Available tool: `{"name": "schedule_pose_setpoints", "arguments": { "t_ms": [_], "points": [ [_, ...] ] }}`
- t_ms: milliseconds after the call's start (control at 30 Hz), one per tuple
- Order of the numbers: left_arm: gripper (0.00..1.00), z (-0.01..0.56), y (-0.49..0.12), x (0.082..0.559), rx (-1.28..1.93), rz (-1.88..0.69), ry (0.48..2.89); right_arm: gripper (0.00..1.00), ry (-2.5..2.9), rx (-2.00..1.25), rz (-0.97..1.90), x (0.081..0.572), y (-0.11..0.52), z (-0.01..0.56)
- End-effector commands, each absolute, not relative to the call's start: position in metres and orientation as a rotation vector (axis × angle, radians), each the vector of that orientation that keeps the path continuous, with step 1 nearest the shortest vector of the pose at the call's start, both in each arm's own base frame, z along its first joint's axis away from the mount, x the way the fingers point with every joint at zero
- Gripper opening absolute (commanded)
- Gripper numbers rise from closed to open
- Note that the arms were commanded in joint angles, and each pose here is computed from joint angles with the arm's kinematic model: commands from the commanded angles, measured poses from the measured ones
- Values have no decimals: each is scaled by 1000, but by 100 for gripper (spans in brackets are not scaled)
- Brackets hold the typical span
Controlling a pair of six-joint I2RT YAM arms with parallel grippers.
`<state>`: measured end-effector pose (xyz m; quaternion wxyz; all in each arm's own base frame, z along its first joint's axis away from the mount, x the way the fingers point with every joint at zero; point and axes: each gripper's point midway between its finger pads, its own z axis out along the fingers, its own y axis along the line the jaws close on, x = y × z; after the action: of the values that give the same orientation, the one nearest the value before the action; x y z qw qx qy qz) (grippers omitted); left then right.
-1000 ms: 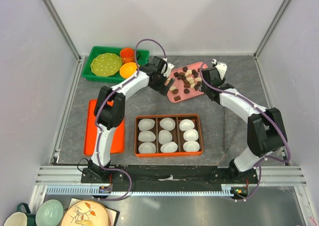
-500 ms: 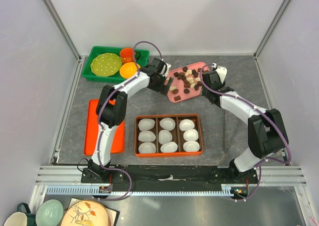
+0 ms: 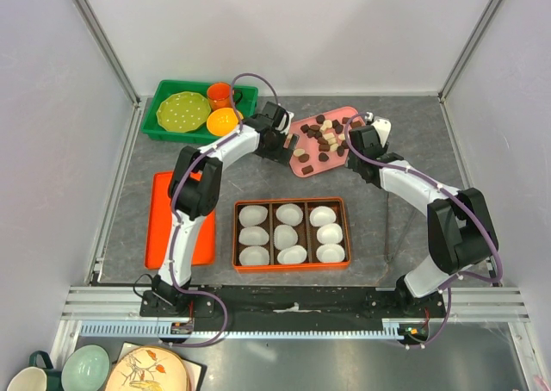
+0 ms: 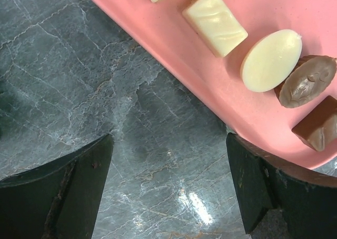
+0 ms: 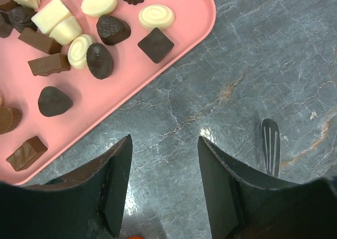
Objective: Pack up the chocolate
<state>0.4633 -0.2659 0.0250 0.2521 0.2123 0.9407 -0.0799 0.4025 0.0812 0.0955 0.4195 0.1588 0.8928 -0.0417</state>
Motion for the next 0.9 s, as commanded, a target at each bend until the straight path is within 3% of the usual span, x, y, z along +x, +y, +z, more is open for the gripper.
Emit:
{"name": "schedule_pose_setpoints", "arguments": {
  "t_ms": [0,267,867],
  "points": [
    [95,65,-275,465,523,-283,2473,61,2197,399,-59,408,85,106],
    [93,90,-276,464,478,-360,2448,61,2203,385,-61,409,86,102],
    [93,52,-290,477,440,-355,2506,60,2205,376,-50,406,87,98]
  ]
}}
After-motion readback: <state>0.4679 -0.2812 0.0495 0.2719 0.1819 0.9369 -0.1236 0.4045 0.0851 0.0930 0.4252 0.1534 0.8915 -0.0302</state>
